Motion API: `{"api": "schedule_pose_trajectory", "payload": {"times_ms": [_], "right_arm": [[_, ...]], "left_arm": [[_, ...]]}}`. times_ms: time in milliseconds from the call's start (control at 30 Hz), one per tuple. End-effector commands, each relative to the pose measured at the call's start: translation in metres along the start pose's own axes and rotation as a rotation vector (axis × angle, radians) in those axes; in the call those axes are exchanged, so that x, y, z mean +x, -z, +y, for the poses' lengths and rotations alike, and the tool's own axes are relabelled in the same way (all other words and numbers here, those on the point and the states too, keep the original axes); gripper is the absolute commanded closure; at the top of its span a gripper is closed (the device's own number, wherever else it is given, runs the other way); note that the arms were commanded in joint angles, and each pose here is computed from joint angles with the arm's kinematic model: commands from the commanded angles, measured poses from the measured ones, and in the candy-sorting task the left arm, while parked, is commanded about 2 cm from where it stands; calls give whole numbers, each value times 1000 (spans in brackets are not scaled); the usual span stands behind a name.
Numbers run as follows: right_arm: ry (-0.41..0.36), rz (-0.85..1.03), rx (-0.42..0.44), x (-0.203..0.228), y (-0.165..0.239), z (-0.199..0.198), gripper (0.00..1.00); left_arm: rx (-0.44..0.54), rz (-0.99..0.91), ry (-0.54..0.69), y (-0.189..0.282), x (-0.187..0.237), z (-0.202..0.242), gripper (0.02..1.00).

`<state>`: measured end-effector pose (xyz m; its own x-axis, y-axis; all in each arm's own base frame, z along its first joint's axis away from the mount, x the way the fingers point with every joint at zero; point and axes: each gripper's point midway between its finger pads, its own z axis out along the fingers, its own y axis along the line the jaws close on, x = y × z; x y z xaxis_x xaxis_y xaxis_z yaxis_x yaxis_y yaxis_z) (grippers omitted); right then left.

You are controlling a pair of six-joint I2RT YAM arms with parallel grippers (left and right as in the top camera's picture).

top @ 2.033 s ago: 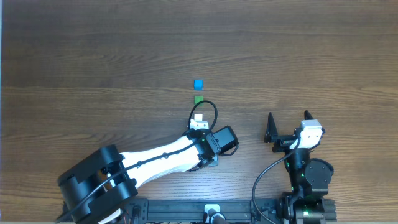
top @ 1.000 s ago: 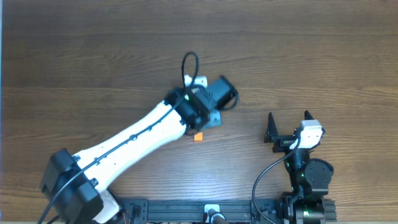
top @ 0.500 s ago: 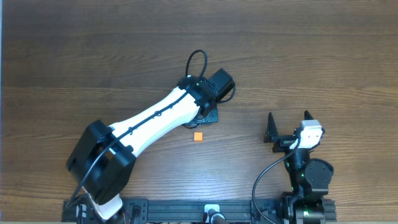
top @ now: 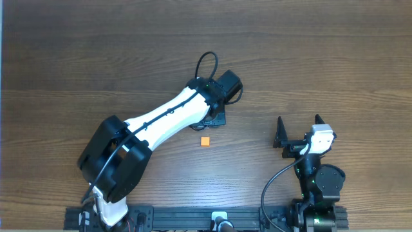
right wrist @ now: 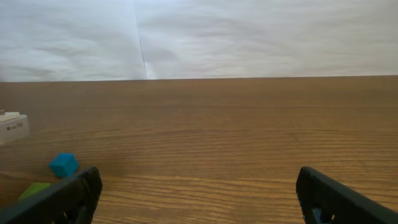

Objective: Stack Cubes

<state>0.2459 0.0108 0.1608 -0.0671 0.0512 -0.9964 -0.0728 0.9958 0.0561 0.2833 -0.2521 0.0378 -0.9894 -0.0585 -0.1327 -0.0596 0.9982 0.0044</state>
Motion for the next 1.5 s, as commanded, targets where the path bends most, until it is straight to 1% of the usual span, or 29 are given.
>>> {"api": "schedule_pose_trajectory", "payload": {"times_ms": [33,800,1500], "right_arm": [[-2,3,-11,2,0,2,7],[-2,3,-11,2,0,2,7],[-2,3,-11,2,0,2,7]], "left_arm": [[-8,6,-30,-5,-2,2,978],[-30,21,-25,-13,-1,8,972],[-10,33,-25,-14,1,4,967]]}}
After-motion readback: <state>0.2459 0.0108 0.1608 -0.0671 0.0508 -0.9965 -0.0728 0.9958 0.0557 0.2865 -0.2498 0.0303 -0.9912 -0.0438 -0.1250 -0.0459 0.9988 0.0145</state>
